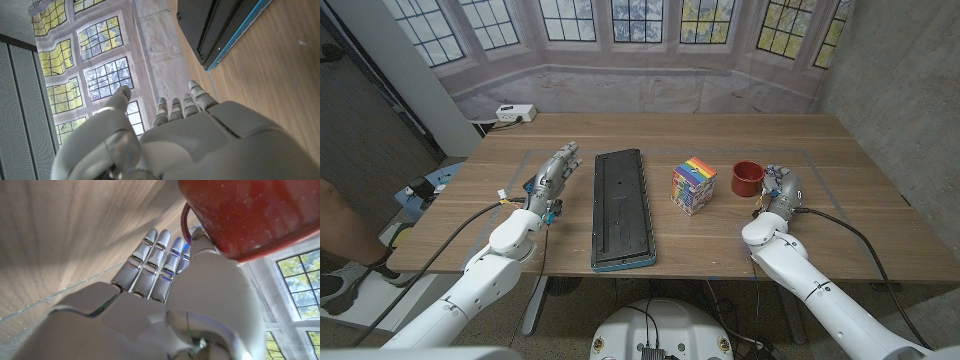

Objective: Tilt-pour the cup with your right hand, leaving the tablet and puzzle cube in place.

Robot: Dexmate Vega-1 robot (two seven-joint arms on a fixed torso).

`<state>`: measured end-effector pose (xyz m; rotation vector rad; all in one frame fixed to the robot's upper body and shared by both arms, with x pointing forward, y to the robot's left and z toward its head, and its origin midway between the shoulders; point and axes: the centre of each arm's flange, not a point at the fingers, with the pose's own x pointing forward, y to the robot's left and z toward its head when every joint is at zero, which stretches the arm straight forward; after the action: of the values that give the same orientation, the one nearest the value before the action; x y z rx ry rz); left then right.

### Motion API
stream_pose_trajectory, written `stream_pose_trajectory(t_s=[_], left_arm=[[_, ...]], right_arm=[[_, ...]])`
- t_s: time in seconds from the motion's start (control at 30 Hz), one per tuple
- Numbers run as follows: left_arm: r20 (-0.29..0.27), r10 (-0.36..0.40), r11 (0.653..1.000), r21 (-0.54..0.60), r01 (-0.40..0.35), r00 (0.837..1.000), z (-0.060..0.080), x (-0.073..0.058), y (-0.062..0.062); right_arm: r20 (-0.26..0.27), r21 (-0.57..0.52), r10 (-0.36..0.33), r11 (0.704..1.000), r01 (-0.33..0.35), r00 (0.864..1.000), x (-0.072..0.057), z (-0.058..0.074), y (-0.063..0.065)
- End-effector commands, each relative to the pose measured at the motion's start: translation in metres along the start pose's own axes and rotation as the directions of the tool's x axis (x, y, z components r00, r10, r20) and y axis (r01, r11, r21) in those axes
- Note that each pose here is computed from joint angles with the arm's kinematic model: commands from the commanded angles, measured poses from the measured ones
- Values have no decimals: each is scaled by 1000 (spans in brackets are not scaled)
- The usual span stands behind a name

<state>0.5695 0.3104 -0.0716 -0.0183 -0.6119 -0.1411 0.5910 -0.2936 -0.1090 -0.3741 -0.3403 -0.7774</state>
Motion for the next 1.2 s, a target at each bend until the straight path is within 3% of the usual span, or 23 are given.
stream_pose_trajectory(t_s=[0.03, 0.7, 1.2], left_arm=[[-4, -2, 1000, -5, 2, 1000, -3, 0, 3], [-12, 5, 1000, -14, -5, 1000, -6, -2, 9], [-9, 0, 1000, -19, 0, 1000, -8, -2, 3]], right_arm=[[5, -38, 52, 998, -51, 999, -5, 4, -3], [24, -107, 134, 986, -131, 991, -9, 17, -15], [20, -142, 151, 979, -146, 988, -7, 9, -31]])
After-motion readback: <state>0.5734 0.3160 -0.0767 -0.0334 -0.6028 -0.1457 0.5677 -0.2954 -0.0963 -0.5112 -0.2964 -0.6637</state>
